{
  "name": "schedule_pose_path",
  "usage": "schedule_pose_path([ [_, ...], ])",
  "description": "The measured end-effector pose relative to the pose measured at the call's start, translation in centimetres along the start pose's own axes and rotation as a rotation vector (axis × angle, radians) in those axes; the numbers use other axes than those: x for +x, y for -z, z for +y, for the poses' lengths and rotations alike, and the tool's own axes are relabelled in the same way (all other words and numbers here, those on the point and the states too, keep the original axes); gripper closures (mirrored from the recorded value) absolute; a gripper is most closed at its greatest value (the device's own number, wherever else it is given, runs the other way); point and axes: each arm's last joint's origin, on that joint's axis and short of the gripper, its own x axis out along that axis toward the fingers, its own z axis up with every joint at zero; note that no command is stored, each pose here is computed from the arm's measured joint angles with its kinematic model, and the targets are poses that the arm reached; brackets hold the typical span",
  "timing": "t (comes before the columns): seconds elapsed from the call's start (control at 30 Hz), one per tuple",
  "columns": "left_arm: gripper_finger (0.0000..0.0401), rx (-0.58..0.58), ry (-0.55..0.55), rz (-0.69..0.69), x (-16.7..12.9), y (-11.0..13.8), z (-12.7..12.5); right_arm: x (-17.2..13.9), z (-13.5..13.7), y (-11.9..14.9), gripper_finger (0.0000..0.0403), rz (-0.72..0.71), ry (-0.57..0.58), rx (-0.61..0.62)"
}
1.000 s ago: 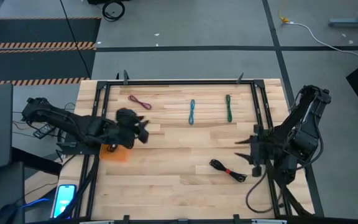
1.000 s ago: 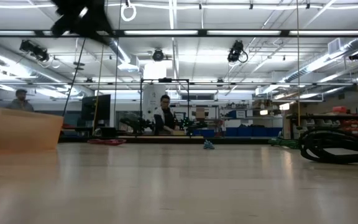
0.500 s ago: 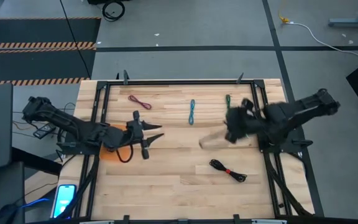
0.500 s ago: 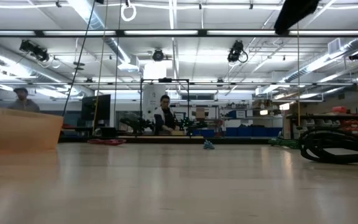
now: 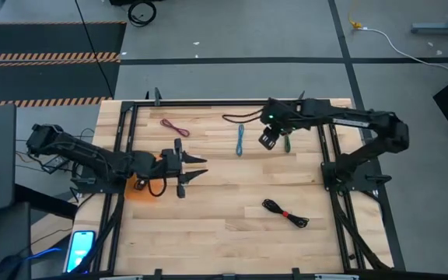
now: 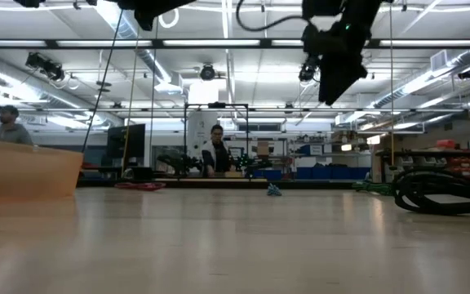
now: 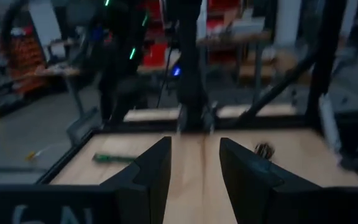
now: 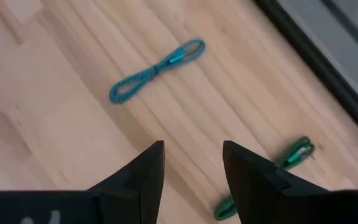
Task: Pick and place USB-C Cables
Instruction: Put the green USB cable into the orange bin
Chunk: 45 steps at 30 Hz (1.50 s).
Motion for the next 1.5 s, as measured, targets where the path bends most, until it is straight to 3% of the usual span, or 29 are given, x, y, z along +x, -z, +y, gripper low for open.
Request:
schedule_pose_path([
  [0.23,0.0257,-0.099,0.001,-0.007,0.3,0.4,1.0,4.7,-1.6,-0.2,0.0233,0.234,0.093,-0.073],
  [0.43,0.0257,-0.195,0.037,-0.006,0.3,0.4,1.0,6.1,-4.4,0.1,0.0233,0.348,0.313,-0.088],
  [0.67,0.0257,-0.215,0.037,0.003,0.3,0.4,0.9,6.8,-7.5,-0.1,0.0225,0.385,0.221,0.016],
  [0.9,0.0257,-0.199,0.046,0.054,0.2,0.9,0.7,8.8,-9.6,1.5,0.0208,0.425,0.112,0.124],
  [1.5,0.0257,-0.138,0.112,0.072,-0.1,1.0,-0.3,11.5,-10.0,4.5,0.0167,0.450,0.103,0.281],
])
